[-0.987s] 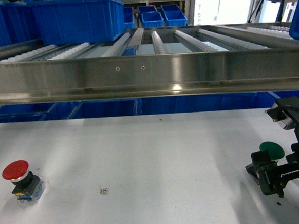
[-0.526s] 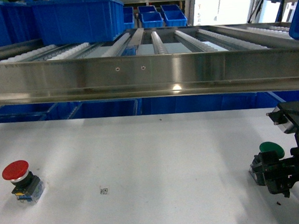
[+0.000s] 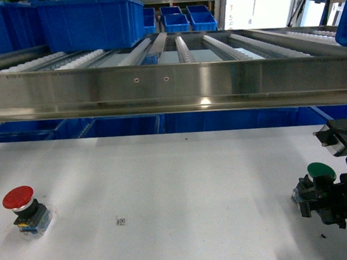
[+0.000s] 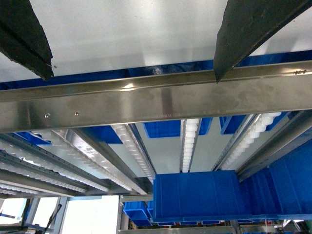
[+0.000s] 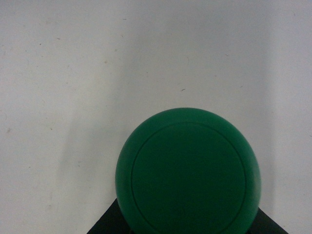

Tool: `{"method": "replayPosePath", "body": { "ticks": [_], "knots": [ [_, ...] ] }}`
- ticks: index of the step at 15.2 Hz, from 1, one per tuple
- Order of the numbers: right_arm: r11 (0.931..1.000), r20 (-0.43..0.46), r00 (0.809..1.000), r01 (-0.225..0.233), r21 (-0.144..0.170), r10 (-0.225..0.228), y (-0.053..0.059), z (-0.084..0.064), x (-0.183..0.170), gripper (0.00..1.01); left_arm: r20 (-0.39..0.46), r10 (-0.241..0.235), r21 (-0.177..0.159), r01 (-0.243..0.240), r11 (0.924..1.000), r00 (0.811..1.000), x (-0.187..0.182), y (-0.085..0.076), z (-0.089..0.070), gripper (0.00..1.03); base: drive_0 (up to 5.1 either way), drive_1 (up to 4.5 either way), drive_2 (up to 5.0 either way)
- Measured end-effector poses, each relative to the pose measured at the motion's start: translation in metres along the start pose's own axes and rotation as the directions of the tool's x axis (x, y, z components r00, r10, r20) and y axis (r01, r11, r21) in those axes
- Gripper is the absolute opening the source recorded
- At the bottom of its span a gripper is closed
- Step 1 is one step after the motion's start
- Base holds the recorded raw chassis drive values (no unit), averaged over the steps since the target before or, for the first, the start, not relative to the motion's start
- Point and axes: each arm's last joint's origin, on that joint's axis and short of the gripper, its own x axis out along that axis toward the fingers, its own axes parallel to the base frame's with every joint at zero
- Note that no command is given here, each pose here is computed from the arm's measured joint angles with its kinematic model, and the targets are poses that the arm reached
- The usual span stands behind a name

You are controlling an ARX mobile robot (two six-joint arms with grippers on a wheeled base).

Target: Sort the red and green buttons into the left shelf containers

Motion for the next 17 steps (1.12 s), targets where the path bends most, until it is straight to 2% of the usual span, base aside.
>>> {"method": "replayPosePath", "body": {
  "ticks": [4, 5, 7, 10, 11, 12, 13, 15, 17],
  "knots": [
    [0.9994, 0.048, 0.998, 0.030, -0.018, -0.029, 0.000, -0.004, -0.016, 0.26, -0.001, 0.000, 0.000, 0.000, 1.0000, 1.000, 0.000, 0.000, 0.000, 0.98, 0.0, 0.00, 0.0],
    [0.9983, 0.109, 0.993, 0.048, -0.033, -0.045, -0.002, 0.001, -0.027, 0.26, 0.000, 0.000, 0.000, 0.000, 1.0000, 1.000, 0.000, 0.000, 0.000, 0.98, 0.0, 0.00, 0.0],
    [0.9973, 0.191, 0.980, 0.063, -0.038, -0.054, -0.003, 0.008, -0.052, 0.26, 0.000, 0.000, 0.000, 0.000, 1.0000, 1.000, 0.000, 0.000, 0.000, 0.98, 0.0, 0.00, 0.0],
    [0.9975, 0.252, 0.967, 0.053, -0.046, -0.040, 0.003, 0.003, -0.088, 0.26, 0.000, 0.000, 0.000, 0.000, 1.0000, 1.000, 0.000, 0.000, 0.000, 0.98, 0.0, 0.00, 0.0],
    [0.9976, 0.287, 0.958, 0.037, -0.059, -0.018, 0.009, -0.004, -0.111, 0.26, 0.000, 0.000, 0.000, 0.000, 1.0000, 1.000, 0.000, 0.000, 0.000, 0.98, 0.0, 0.00, 0.0],
    [0.9974, 0.279, 0.960, 0.030, -0.066, -0.011, 0.016, -0.043, -0.156, 0.26, 0.000, 0.000, 0.000, 0.000, 1.0000, 1.000, 0.000, 0.000, 0.000, 0.98, 0.0, 0.00, 0.0],
    [0.9964, 0.259, 0.966, 0.015, -0.084, 0.007, 0.021, -0.071, -0.173, 0.26, 0.000, 0.000, 0.000, 0.000, 1.0000, 1.000, 0.000, 0.000, 0.000, 0.98, 0.0, 0.00, 0.0],
    [0.9957, 0.268, 0.963, 0.059, -0.072, -0.038, 0.021, -0.085, -0.187, 0.26, -0.001, -0.002, 0.000, 0.002, 1.0000, 1.000, 0.000, 0.000, 0.000, 0.98, 0.0, 0.00, 0.0],
    [0.9943, 0.302, 0.953, 0.068, -0.083, -0.040, 0.022, -0.083, -0.190, 0.26, 0.000, 0.002, 0.000, -0.002, 1.0000, 1.000, 0.000, 0.000, 0.000, 0.98, 0.0, 0.00, 0.0]
  ]
}}
